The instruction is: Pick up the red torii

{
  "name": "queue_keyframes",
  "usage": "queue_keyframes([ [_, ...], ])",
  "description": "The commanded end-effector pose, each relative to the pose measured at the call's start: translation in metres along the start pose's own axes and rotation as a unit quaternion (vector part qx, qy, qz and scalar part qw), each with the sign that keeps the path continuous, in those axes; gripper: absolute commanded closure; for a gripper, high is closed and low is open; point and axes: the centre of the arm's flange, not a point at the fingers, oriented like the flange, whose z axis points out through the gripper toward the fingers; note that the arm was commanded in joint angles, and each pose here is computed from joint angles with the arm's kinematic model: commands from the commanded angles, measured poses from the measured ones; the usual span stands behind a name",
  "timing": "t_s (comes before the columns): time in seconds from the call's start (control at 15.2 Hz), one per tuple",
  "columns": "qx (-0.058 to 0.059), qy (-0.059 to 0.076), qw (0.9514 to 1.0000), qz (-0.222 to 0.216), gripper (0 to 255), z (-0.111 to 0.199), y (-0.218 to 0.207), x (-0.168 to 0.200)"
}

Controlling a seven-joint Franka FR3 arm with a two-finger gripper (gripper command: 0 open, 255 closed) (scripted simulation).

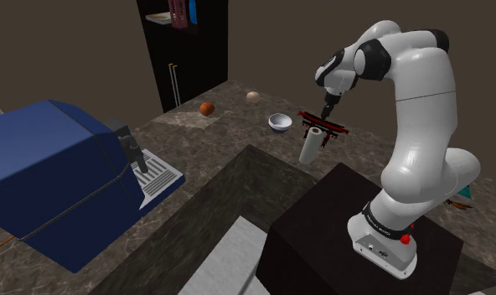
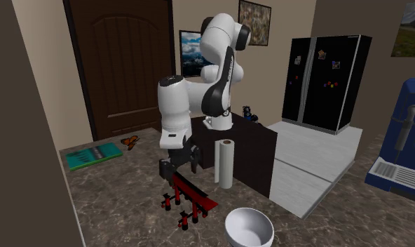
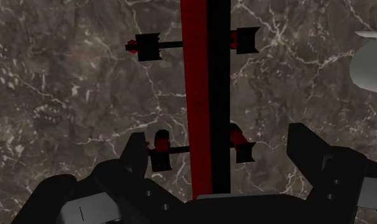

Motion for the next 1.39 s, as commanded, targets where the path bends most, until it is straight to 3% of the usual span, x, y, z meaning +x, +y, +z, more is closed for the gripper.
queue_keyframes([
  [0.0,0.000,0.000,1.0000,-0.001,0,0.011,0.002,0.001],
  [0.4,0.000,0.000,1.0000,-0.001,0,0.035,0.004,0.001],
  [0.46,0.000,0.000,1.0000,-0.001,255,0.035,0.004,0.002],
  [1.06,0.000,0.000,1.0000,-0.001,255,0.035,0.004,0.001],
  [1.32,0.000,0.000,1.0000,-0.001,255,0.014,0.002,0.001],
])
